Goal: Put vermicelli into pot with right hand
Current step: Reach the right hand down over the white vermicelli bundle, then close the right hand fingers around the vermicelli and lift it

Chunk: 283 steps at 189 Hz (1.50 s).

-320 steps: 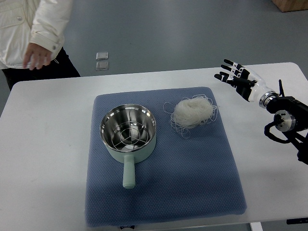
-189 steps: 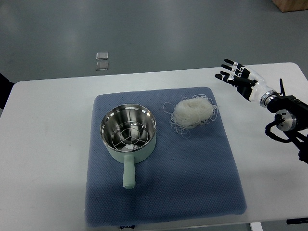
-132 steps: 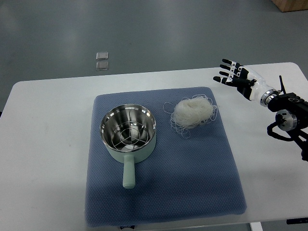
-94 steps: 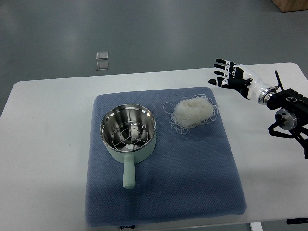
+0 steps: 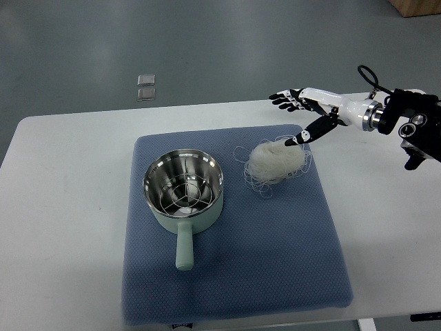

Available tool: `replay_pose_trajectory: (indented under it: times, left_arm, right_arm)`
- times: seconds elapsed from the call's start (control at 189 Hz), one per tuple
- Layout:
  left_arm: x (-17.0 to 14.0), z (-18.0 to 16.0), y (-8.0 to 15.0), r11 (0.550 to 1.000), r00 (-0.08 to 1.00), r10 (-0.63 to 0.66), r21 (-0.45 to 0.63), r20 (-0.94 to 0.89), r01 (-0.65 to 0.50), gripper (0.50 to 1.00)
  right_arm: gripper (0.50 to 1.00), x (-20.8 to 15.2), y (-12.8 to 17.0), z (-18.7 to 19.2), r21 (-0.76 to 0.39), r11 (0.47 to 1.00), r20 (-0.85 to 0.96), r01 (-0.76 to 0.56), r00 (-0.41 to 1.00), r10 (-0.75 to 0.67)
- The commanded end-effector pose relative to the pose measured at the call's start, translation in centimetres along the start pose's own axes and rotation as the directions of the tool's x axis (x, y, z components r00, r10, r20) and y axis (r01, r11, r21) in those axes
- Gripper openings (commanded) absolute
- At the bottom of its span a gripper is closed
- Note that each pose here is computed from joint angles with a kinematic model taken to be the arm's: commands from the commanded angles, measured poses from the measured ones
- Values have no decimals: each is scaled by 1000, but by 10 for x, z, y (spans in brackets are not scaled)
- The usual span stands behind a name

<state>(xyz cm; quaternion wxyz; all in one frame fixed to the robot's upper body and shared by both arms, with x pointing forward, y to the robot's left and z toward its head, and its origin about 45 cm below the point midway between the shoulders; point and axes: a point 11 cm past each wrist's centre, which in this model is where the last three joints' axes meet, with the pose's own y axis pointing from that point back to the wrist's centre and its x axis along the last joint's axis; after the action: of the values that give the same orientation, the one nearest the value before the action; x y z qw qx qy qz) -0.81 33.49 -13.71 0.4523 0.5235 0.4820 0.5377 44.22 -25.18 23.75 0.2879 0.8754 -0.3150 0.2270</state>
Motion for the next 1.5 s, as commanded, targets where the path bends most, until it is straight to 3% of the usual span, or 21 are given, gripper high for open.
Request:
replay_pose_trajectory:
  times: [0.0, 0.186, 0.413, 0.562, 1.219, 1.293, 1.346, 1.378, 1.383, 1.389, 1.405, 1.42, 1.426, 1.436, 1.495]
  left_arm:
    - [0, 0, 0, 1000, 1000, 0, 0, 2, 0, 1000]
    - [1, 0, 0, 1000, 1000, 2, 0, 1, -2, 1000]
    - [0, -1, 0, 1000, 1000, -1, 1, 0, 1, 1000]
    - [0, 0, 0, 1000, 1000, -1, 0, 0, 1, 1000]
    - [-1, 0, 0, 1000, 1000, -3, -1, -3, 3, 1000]
    - [-1, 0, 0, 1000, 1000, -3, -1, -3, 3, 1000]
    - [-2, 0, 0, 1000, 1000, -5, -1, -3, 5, 1000]
    - [-2, 0, 0, 1000, 1000, -5, -1, -3, 5, 1000]
    - [-2, 0, 0, 1000, 1000, -5, -1, -4, 5, 1000]
    - [-2, 0, 0, 1000, 1000, -5, -1, -4, 5, 1000]
    - [-2, 0, 0, 1000, 1000, -5, -1, -3, 5, 1000]
    - [-2, 0, 0, 1000, 1000, -5, -1, -4, 5, 1000]
    - [-2, 0, 0, 1000, 1000, -5, -1, -3, 5, 1000]
    - [-2, 0, 0, 1000, 1000, -5, -1, -4, 5, 1000]
    - [-2, 0, 0, 1000, 1000, -5, -1, -4, 5, 1000]
  right_arm:
    - [921, -3, -4, -10, -27, 998, -139, 63, 988, -66]
    - [921, -7, -15, -17, -72, 993, -316, 98, 942, -115]
    - [919, -43, -44, -23, -111, 982, -447, 151, 875, -185]
    - [919, -61, -50, -16, -146, 971, -478, 189, 846, -236]
    - [897, -67, -50, 15, -243, 958, -564, 149, 782, -265]
    - [846, -67, -50, 17, -246, 958, -567, 148, 779, -266]
    - [774, -66, -49, 17, -248, 958, -573, 142, 776, -263]
    - [699, -66, -49, 18, -250, 958, -575, 142, 774, -265]
    - [660, -65, -49, 17, -248, 959, -577, 139, 774, -261]
    - [660, -65, -49, 17, -248, 959, -577, 139, 774, -261]
    - [589, -65, -49, 17, -247, 959, -578, 138, 774, -260]
    - [554, -64, -50, 17, -247, 959, -579, 137, 773, -259]
    - [517, -63, -50, 16, -245, 960, -581, 135, 773, -257]
    - [500, -63, -50, 16, -246, 960, -581, 134, 773, -256]
    - [500, -60, -50, 14, -238, 963, -588, 123, 771, -243]
